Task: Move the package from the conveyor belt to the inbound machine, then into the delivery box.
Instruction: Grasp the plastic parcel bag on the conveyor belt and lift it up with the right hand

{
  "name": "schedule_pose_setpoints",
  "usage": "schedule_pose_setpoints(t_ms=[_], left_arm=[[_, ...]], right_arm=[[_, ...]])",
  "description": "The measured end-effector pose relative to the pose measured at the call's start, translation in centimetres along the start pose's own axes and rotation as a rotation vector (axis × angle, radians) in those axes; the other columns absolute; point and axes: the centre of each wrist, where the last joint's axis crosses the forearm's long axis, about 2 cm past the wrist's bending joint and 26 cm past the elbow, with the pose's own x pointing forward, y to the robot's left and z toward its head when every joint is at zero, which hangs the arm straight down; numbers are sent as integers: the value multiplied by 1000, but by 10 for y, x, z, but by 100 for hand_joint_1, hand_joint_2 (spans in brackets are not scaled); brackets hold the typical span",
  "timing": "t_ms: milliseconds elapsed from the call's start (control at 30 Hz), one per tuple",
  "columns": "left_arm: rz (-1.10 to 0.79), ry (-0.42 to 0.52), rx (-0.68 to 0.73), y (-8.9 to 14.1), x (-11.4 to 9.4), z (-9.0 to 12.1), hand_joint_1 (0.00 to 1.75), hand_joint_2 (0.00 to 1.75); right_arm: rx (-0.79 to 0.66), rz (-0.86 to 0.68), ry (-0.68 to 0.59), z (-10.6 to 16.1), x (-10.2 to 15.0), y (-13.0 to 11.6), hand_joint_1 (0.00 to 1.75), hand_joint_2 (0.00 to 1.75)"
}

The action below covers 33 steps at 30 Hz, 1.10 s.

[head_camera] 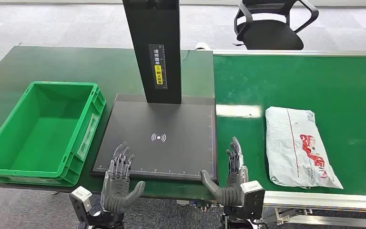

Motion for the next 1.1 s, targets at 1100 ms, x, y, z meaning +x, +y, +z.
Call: schedule_pose_setpoints(t_ms=[1100], left_arm=[[71,-35,-11,12,-12,-17,0,175]], right_arm=[[-240,1250,664,-177,62,-334,0,175]])
